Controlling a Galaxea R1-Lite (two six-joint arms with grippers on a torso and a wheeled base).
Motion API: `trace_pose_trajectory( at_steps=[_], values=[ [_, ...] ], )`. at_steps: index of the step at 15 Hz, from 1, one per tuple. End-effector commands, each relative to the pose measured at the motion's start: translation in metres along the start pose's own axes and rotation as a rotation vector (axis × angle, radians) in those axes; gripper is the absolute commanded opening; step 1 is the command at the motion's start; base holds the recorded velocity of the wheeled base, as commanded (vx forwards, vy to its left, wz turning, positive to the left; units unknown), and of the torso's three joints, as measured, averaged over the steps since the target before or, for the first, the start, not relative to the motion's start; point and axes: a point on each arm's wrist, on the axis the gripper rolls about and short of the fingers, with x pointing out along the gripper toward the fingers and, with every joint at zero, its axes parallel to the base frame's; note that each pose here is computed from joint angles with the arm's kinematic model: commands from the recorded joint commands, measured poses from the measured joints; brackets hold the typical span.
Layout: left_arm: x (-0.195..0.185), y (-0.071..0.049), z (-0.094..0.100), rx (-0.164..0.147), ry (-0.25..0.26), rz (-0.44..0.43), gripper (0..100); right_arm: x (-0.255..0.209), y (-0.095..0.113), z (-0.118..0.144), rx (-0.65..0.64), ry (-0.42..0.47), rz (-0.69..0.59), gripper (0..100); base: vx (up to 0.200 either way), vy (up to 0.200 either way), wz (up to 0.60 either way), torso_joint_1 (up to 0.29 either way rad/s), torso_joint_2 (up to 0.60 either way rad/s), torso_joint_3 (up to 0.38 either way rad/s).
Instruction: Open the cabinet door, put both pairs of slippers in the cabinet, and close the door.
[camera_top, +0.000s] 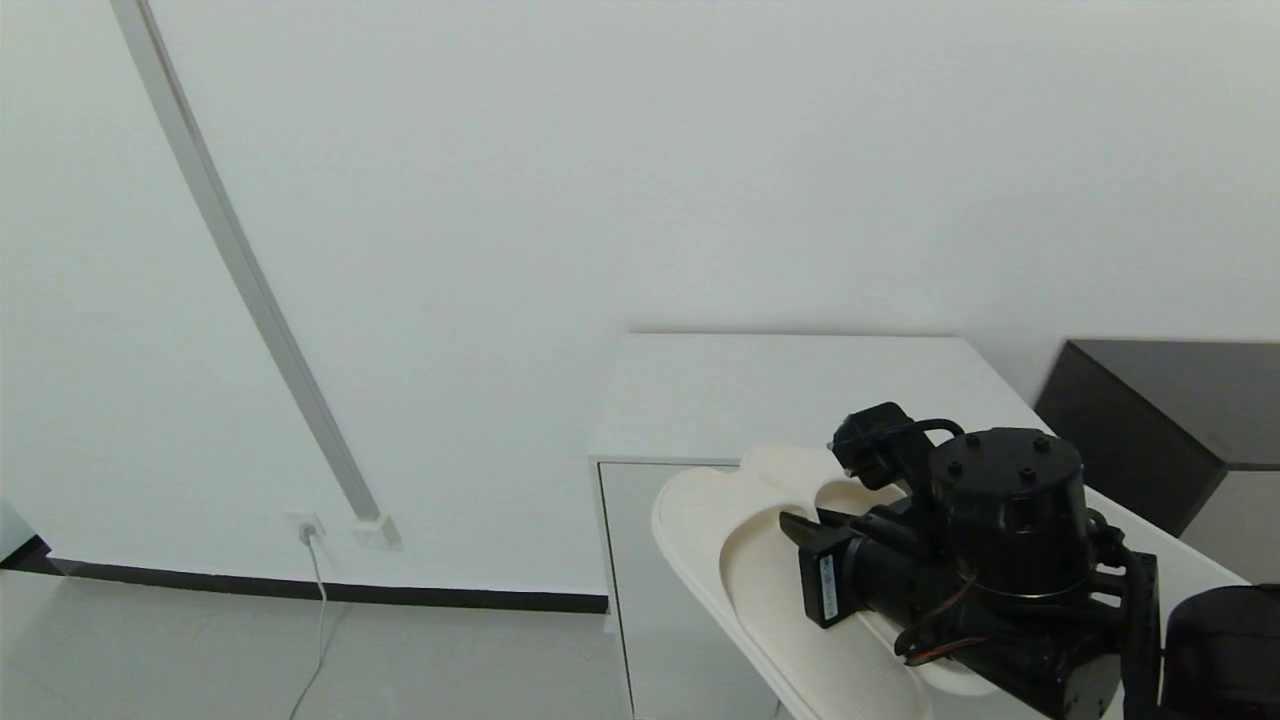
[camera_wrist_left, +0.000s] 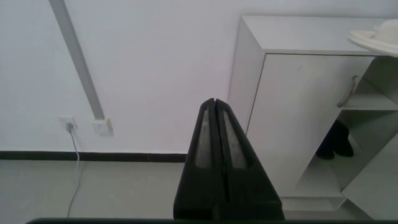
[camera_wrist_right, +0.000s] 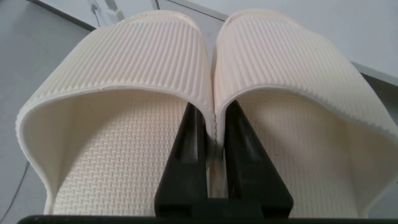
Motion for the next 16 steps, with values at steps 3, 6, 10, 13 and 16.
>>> trace_pose_trajectory(
  at_steps=[3, 6, 10, 13, 16],
  values=[
    [0.0001, 0.0, 0.0001, 0.0, 0.001, 0.002, 0, -0.0019, 0.0005, -0.0026, -0.004, 0.007, 0.002, 0, 0.0, -0.2, 0.0, 0.004, 0.0, -0.001],
    [0.0001, 0.0, 0.0001, 0.0, 0.001, 0.002, 0, -0.0051, 0.0027, -0.0014, -0.003, -0.017, -0.015, 0, 0.0, -0.2, 0.0, -0.001, 0.0, 0.002],
    [0.0001, 0.0, 0.0001, 0.001, 0.001, 0.002, 0, -0.0059, 0.0034, -0.0038, -0.007, -0.009, -0.012, 0, 0.0, -0.2, 0.0, -0.001, 0.0, 0.004],
    [0.0, 0.0, 0.0005, 0.0, -0.001, 0.002, 0, -0.0063, 0.0024, -0.0057, -0.007, -0.008, -0.015, 0, 0.0, -0.2, 0.0, 0.001, 0.01, 0.001],
    [0.0001, 0.0, 0.0001, 0.0, 0.001, 0.002, 0, -0.0063, 0.0024, -0.0056, -0.005, -0.021, -0.013, 0, 0.0, -0.067, 0.0, 0.001, 0.0, 0.001]
  ],
)
